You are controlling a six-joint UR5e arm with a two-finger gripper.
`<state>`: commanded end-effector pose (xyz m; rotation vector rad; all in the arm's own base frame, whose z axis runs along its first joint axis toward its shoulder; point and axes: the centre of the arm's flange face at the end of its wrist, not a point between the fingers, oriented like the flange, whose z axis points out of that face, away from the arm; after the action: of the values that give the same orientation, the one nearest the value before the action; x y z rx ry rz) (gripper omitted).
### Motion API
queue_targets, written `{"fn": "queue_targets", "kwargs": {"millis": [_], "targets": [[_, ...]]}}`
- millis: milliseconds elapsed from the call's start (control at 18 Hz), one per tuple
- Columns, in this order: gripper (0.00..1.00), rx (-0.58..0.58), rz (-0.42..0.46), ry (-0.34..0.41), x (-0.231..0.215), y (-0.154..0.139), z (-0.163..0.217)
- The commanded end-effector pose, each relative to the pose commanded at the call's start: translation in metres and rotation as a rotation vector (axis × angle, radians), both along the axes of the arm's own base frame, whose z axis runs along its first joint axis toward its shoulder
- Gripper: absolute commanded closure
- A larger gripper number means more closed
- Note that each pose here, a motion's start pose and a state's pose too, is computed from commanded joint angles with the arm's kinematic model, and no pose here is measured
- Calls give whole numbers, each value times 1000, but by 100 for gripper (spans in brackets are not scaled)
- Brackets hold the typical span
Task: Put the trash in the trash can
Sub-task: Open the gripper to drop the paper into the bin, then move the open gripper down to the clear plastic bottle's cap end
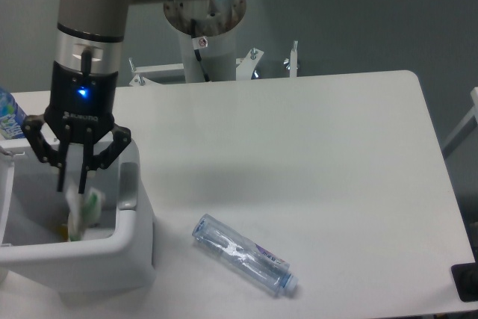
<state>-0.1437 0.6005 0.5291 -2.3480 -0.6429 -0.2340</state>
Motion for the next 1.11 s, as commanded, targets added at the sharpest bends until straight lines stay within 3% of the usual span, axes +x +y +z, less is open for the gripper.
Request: {"fn": "queue_targets", "kwargs": {"millis": [167,278,611,833,1111], "targets": [[0,-1,53,-19,-11,-6,0],[0,6,207,-70,-68,-25,-1],[0,-66,479,-85,-212,-76,-43],[0,-135,578,-96,-267,-96,-82],[0,-279,629,-52,-297,-92,-143]]}}
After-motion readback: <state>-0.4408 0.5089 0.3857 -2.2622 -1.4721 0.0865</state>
